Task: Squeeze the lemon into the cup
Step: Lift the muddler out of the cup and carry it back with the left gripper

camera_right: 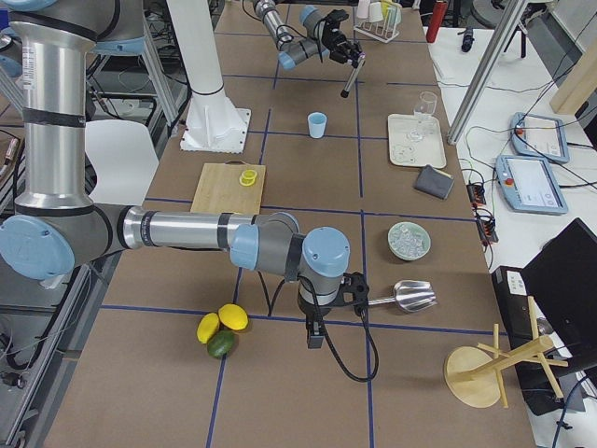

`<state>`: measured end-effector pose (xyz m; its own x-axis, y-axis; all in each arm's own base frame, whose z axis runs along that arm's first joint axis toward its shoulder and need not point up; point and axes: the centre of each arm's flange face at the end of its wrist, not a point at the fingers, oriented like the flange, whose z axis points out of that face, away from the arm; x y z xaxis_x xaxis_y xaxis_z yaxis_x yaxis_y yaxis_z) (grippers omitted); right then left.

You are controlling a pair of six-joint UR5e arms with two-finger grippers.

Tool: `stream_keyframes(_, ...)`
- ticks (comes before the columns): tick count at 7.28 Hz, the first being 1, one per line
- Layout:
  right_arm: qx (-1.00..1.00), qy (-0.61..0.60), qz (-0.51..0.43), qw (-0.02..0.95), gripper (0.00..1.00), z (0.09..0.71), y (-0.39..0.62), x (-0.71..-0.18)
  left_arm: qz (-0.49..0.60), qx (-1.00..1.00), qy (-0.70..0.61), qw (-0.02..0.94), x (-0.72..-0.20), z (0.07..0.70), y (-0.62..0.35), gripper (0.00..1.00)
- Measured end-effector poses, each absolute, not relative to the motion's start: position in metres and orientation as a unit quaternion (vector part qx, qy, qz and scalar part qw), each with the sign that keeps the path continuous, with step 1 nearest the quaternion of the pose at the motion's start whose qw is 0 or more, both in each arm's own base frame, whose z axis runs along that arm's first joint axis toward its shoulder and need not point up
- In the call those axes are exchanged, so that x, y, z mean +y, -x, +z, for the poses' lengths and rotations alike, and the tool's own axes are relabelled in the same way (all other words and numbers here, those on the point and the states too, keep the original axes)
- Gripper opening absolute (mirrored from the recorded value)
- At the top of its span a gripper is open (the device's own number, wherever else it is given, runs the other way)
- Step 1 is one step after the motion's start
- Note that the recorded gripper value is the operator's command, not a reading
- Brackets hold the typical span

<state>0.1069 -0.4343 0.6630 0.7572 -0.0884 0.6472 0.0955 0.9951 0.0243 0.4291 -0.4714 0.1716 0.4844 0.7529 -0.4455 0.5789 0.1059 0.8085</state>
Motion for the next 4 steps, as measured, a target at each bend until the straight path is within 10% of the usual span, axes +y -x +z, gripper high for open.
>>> stream_keyframes(4,-0.345,0.008,-0.047,0.937,1.00,0.666,-0.107,-0.433,0.183,0.410,-0.488,0.748,-0.522,0.171,-0.372,0.00)
